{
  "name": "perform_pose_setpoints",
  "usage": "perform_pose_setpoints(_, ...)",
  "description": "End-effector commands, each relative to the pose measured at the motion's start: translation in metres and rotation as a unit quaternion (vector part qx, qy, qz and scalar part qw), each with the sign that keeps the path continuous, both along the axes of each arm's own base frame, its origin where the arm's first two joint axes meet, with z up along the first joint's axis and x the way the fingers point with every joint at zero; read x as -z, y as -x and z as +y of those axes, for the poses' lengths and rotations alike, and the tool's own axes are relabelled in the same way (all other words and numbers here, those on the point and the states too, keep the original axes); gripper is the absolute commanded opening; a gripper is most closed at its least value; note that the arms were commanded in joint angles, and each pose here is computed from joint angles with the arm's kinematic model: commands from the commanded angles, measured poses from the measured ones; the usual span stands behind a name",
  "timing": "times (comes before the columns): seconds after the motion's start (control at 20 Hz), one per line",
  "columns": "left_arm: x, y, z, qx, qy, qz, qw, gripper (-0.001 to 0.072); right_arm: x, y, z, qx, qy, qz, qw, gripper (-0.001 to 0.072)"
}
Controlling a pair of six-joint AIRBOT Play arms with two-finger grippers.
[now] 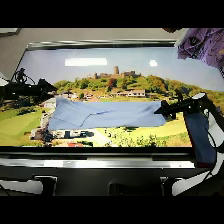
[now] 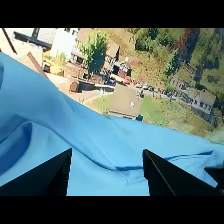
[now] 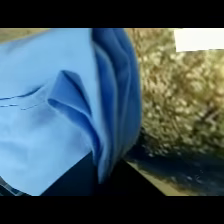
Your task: Fold the clothes and pants, and hang the long-sleeved shirts on hangers.
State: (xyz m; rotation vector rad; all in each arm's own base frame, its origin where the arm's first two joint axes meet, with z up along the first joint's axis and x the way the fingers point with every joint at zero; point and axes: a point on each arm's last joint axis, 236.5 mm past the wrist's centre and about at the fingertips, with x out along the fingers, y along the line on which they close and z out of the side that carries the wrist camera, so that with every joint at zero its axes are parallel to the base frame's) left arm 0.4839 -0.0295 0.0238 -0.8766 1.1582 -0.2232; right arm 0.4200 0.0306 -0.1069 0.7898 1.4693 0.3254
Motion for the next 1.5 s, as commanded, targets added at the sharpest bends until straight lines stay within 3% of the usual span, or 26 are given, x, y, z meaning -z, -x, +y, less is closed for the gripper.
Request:
perform_pose_setpoints(0.0, 0.0, 0.005, -0.011, 0.017, 0.004, 0.007, 1.0, 0.0266, -0.012, -0.013, 0.009, -0.006, 0.012, -0.029, 0.999, 0.0033)
perform_pose_setpoints(0.05, 0.0, 0.007, -0.019, 0.026, 0.004, 0.008, 1.0, 0.0071, -0.025, -0.017, 0.004, 0.006, 0.021, -0.036, 0.999, 0.0032)
perform_pose_setpoints(0.1, 0.0, 0.007, -0.031, 0.037, 0.004, 0.007, 0.999, 0.0017, -0.038, -0.019, -0.002, 0.016, 0.038, -0.039, 0.998, 0.0032)
perform_pose_setpoints(0.25, 0.007, 0.005, -0.086, 0.069, 0.003, 0.005, 0.998, 0.0017, -0.089, -0.015, -0.018, 0.041, 0.083, -0.048, 0.994, 0.0033)
perform_pose_setpoints(0.6, 0.048, 0.043, -0.297, 0.144, 0.009, 0.005, 0.99, 0.0016, -0.213, 0.009, -0.015, 0.053, 0.108, -0.119, 0.986, 0.0032)
perform_pose_setpoints(0.85, 0.06, 0.077, -0.423, 0.124, 0.088, 0.004, 0.988, 0.0016, -0.251, 0.033, -0.026, 0.076, 0.145, -0.113, 0.98, 0.0032)
perform_pose_setpoints(1.45, 0.06, 0.111, -0.567, 0.174, 0.179, 0.021, 0.968, 0.0016, -0.281, 0.053, -0.026, 0.109, 0.149, -0.103, 0.977, 0.0032)
